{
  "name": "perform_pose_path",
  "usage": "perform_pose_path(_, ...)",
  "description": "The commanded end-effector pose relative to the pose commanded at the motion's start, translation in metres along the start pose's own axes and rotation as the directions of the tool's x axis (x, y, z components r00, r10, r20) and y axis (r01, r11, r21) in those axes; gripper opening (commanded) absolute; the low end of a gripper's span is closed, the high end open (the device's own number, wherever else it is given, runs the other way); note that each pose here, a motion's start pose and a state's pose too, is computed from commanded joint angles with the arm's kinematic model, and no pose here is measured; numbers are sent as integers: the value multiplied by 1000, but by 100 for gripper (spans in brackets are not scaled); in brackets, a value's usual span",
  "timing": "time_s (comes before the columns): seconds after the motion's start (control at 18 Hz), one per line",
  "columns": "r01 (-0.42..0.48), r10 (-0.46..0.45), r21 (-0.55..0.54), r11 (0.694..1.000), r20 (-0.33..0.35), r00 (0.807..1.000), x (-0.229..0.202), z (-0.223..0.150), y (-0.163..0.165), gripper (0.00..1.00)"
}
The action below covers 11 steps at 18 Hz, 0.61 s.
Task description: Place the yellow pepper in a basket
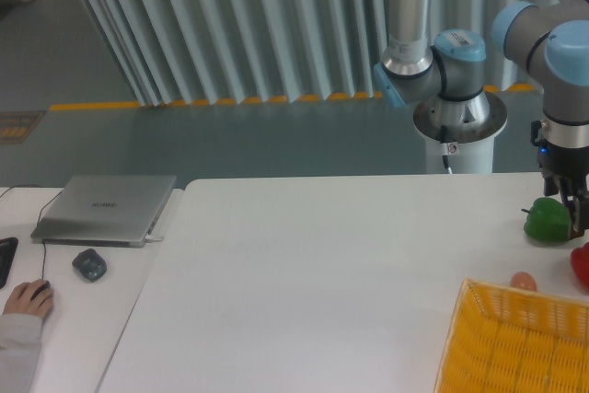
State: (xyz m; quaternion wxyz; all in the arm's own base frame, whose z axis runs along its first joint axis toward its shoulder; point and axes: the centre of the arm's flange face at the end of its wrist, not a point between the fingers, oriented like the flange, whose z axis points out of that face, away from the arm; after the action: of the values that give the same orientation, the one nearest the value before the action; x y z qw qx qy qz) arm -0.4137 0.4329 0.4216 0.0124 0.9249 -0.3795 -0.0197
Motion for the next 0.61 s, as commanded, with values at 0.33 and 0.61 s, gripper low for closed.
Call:
perform_pose_path(0.33,-8,8,2,1000,5,1000,1,0,0,100)
perform_pose_path(0.61,11,-11,-1,1000,8,1000,0,-3,16,100)
